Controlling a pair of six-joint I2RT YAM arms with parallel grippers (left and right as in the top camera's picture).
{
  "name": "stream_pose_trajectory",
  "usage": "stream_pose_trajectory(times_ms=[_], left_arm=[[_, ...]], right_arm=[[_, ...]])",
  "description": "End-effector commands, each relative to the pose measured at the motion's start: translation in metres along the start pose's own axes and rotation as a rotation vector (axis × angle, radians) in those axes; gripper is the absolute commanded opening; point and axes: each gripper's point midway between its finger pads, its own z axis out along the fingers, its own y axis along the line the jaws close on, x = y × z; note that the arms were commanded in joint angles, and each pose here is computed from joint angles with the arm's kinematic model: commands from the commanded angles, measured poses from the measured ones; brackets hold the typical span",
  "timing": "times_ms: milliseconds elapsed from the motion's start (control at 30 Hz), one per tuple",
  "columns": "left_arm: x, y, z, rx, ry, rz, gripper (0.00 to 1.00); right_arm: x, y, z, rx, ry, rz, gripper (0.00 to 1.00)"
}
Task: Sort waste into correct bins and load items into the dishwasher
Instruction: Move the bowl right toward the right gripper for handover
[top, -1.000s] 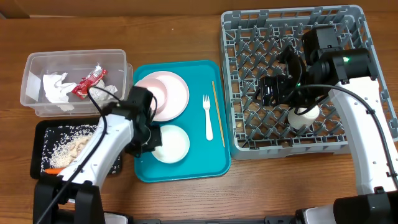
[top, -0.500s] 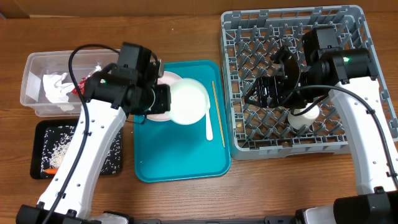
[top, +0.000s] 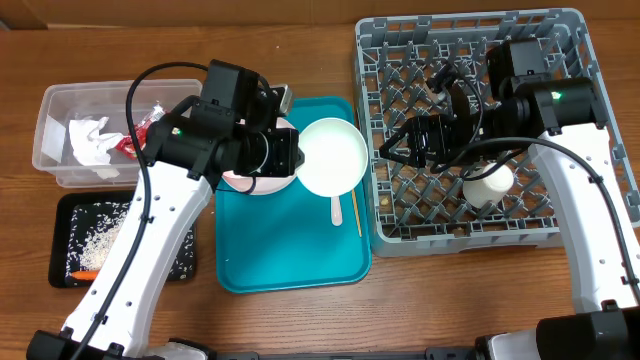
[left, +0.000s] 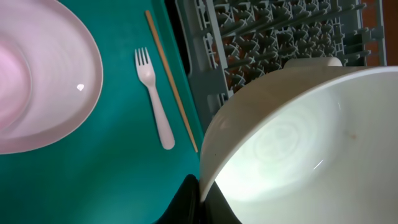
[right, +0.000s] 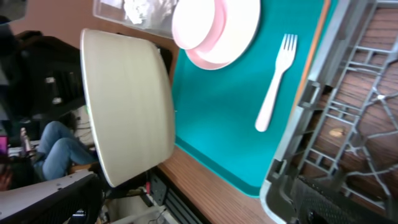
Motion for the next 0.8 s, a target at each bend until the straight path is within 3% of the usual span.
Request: stream_pose_trajectory(times_ms=[0,433,767], left_arm=[[-0.006,-0.012,-0.011,0.035,-0.035,0.023,0.04],[-0.006,-0.012,-0.011,0.034,-0.034,0.025,0.04],[-0.008,-0.013,-0.014,0.04,-0.042,0.054,0.04]], right_arm=[[-0.001,0.019,-0.002,-0.053,-0.018,-0.053,1.0],[0.003,0.061,0.032,-0.111,0.025,-0.23,0.97],[0.003,0.067,0.036,-0.121,0.024,-0.26,0.95]])
